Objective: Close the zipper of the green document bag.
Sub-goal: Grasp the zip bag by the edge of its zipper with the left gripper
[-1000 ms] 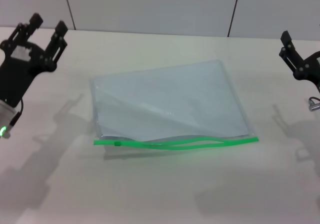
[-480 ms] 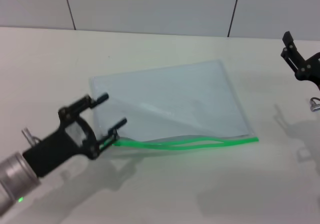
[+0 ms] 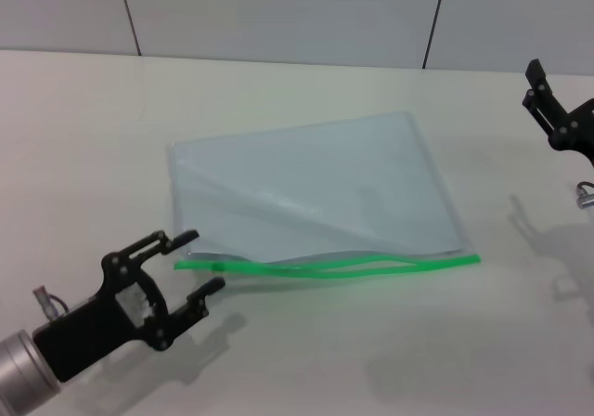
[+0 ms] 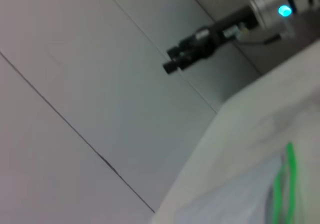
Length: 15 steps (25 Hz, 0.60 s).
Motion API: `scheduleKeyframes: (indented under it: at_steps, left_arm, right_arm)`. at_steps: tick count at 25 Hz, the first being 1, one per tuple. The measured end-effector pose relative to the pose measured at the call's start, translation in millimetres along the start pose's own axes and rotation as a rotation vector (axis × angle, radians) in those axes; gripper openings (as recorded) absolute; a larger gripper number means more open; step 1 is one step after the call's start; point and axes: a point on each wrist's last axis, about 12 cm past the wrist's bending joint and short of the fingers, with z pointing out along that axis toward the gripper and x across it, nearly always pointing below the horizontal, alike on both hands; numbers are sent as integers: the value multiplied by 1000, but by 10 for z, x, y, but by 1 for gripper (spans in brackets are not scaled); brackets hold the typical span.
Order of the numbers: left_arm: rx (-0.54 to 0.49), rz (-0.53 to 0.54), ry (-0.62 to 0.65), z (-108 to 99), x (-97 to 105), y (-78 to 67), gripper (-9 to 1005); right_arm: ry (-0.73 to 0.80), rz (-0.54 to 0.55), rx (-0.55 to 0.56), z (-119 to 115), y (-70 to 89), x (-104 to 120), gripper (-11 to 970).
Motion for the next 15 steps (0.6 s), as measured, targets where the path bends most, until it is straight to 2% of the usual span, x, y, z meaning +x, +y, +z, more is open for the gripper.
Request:
scheduleKeyframes:
  at_steps: [8, 15]
  left_arm:
    - [29, 29, 80, -42, 91, -33, 565]
    - [24, 42, 118, 33, 150, 32, 561]
  right_arm:
    - [-1, -1, 0, 0, 0, -2, 863]
    - [-2, 1, 0, 0, 0, -2, 863]
